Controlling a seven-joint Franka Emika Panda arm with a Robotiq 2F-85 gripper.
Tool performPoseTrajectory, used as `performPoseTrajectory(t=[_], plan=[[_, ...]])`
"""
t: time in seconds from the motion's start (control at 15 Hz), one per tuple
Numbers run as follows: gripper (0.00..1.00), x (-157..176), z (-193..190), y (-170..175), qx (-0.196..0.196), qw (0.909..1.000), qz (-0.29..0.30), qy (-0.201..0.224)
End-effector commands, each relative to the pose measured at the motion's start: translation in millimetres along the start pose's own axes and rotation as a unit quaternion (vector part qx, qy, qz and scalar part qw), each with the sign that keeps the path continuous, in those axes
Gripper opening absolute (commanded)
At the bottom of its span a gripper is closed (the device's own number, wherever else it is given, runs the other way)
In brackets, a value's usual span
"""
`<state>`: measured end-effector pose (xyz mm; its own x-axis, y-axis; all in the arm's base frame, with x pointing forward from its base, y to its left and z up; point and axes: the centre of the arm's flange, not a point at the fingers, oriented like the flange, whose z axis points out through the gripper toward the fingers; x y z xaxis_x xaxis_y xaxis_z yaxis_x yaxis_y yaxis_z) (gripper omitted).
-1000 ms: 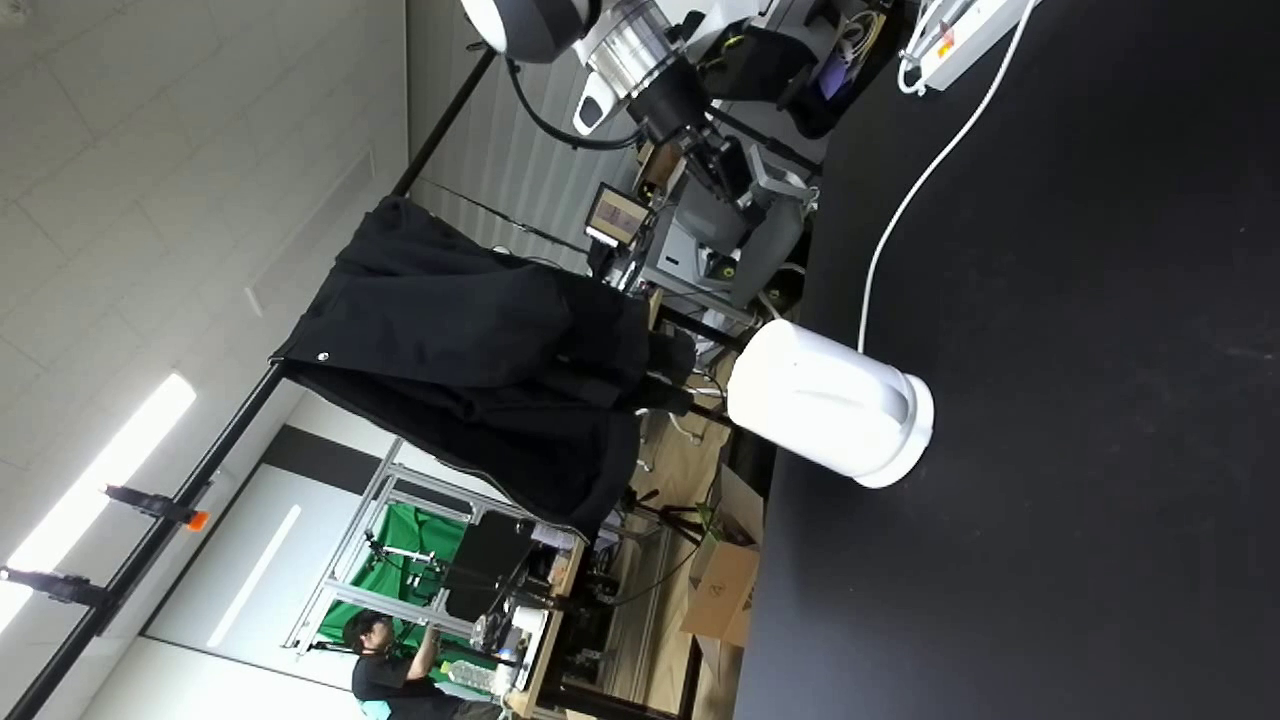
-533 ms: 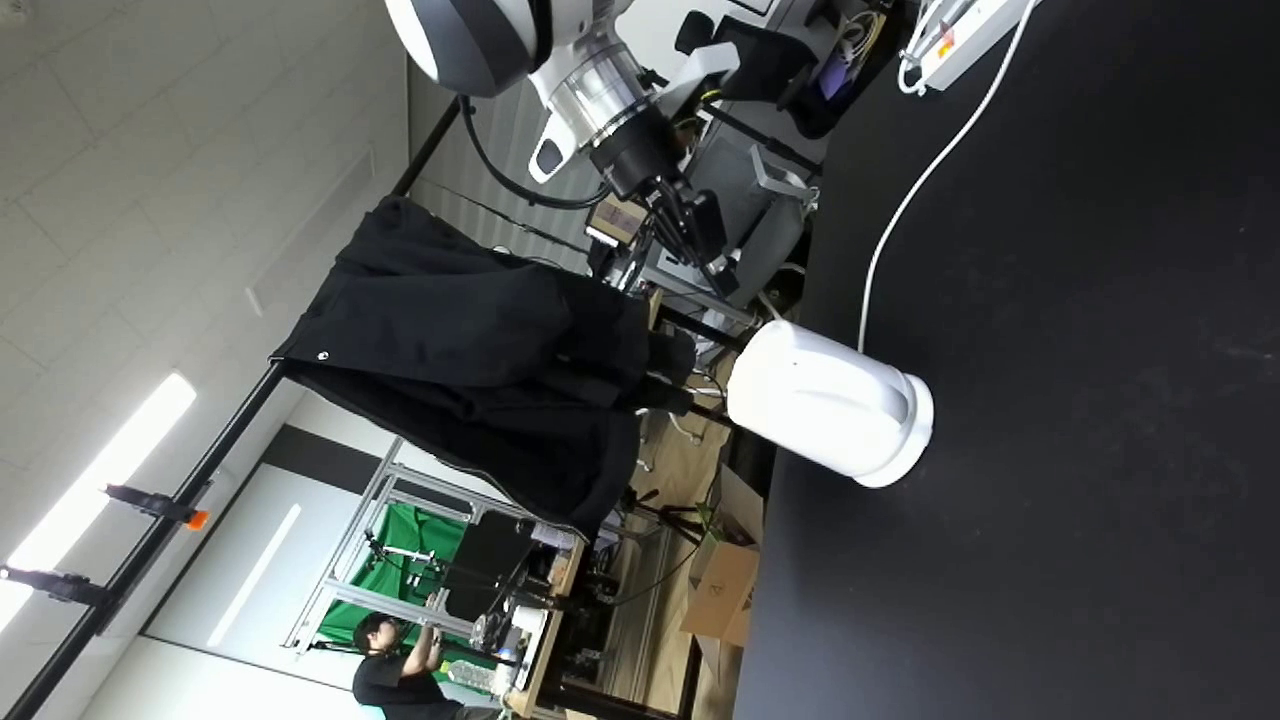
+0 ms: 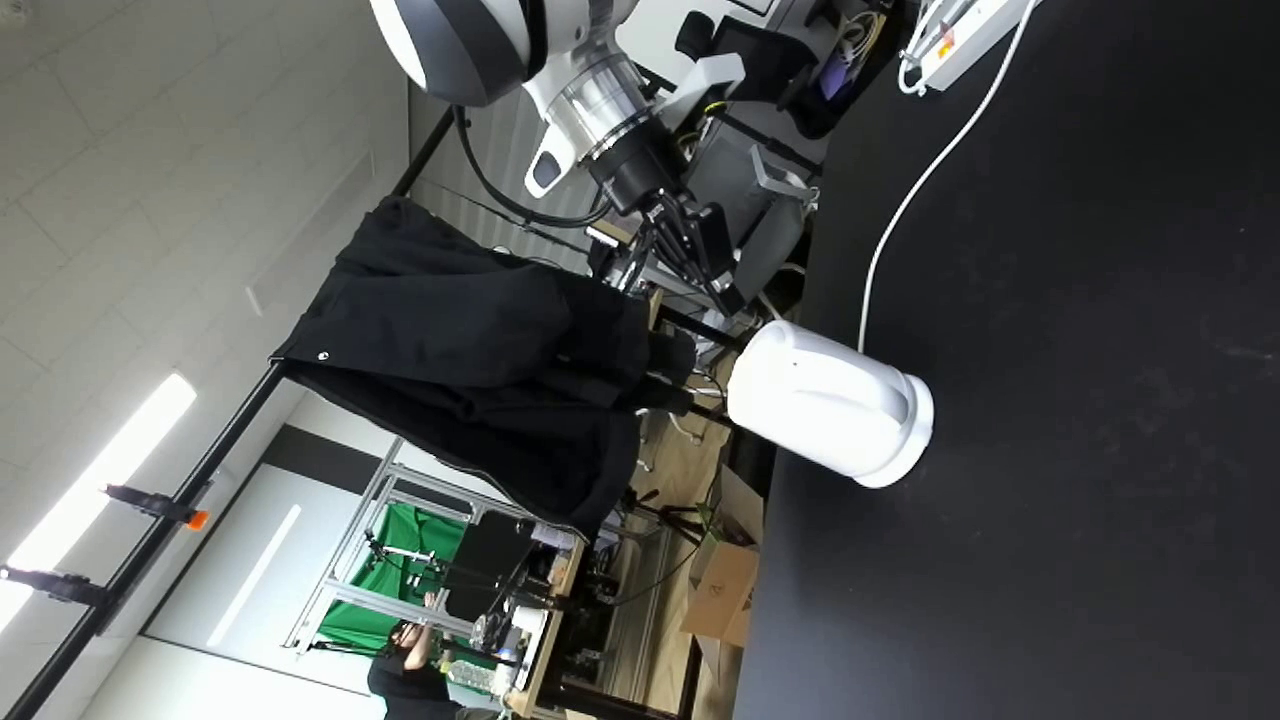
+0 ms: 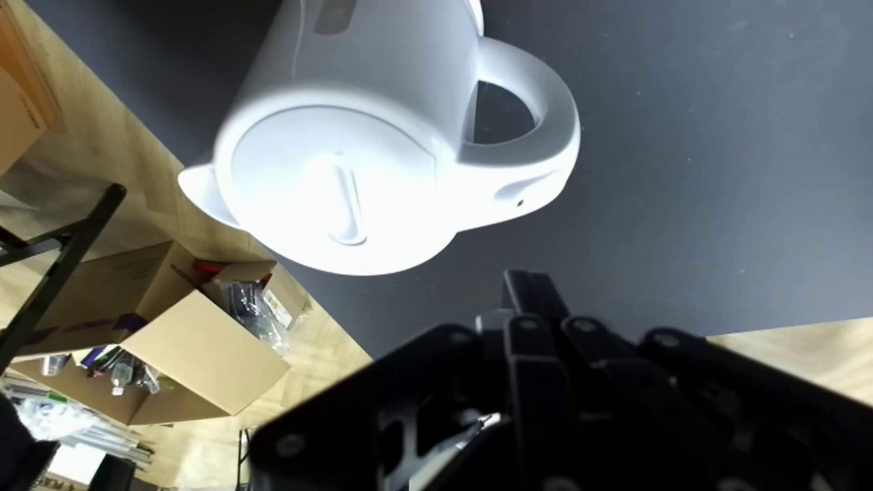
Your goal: Turn on the extension cord then switch the kettle on and off
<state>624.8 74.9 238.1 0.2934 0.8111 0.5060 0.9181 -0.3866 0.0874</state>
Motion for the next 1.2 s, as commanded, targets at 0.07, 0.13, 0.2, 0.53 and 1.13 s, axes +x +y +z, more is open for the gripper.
performPoseTrajectory(t=[0.07,0.13,0.2,0.53,1.13], plan=[[0.01,0.0,0.0,0.0,0.0,1.0,0.0,0.0],[0.01,0.0,0.0,0.0,0.0,1.0,0.0,0.0],[0.0,0.0,0.0,0.0,0.0,1.0,-0.001,0.0],[0.0,15.0,16.5,-19.0,-0.028,0.9991,-0.027,-0.019],[0.0,31.0,38.5,-44.5,-0.066,0.9914,-0.089,-0.07]])
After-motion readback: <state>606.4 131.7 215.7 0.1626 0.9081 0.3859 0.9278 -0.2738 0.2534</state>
